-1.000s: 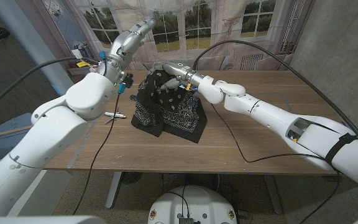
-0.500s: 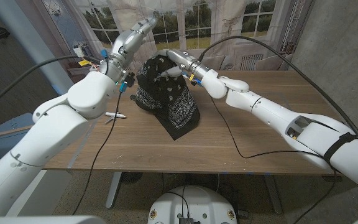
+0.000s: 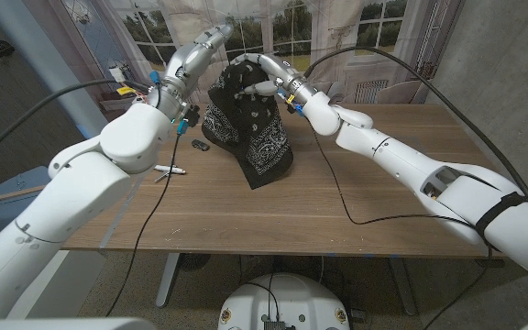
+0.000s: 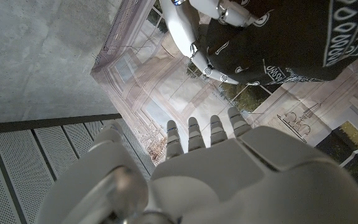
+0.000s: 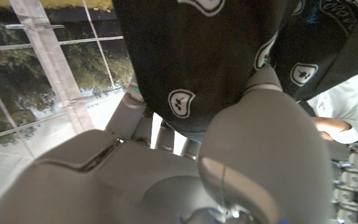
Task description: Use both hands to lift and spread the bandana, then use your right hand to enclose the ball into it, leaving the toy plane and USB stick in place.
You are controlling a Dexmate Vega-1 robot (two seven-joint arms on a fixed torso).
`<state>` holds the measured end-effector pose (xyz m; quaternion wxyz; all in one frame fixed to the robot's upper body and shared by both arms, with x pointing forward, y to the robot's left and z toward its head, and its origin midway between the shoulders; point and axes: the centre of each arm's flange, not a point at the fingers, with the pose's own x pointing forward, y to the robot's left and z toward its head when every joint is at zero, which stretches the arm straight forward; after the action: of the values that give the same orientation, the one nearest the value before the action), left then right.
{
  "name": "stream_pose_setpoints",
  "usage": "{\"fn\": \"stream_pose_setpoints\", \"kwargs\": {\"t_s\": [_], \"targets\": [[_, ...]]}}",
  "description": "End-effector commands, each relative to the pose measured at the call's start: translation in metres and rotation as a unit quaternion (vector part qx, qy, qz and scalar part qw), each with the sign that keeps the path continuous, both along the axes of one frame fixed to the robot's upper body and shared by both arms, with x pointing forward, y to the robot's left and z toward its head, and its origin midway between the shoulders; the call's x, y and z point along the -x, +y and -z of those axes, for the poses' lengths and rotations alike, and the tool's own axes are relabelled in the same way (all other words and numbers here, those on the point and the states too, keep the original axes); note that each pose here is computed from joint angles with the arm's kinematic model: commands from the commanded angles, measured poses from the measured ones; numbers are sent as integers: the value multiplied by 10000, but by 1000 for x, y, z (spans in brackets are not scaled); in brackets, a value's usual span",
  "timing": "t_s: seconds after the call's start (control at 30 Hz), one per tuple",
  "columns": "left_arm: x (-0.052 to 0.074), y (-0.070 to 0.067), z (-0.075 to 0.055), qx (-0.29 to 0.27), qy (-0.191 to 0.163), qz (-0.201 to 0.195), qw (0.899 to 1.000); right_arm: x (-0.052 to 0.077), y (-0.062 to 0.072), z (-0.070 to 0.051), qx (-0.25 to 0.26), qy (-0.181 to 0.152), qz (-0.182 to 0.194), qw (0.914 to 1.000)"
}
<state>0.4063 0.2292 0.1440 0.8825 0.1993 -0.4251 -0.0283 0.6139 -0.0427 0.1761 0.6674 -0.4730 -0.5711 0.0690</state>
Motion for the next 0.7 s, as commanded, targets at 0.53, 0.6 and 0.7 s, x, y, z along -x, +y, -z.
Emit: {"fn": "stream_pose_setpoints", "kwargs": {"t_s": [0.53, 0.6, 0.7], "targets": [[-19, 4, -9, -96, 134, 235, 9996, -52, -77, 5, -351, 250, 1123, 9927], [-20, 3, -9, -95, 121, 241, 9996, -52, -81, 8, -183, 204, 1211, 9923], [-22, 1, -11, -125, 128, 304, 9994, -50, -85, 12, 58, 89, 1410, 9900]]}}
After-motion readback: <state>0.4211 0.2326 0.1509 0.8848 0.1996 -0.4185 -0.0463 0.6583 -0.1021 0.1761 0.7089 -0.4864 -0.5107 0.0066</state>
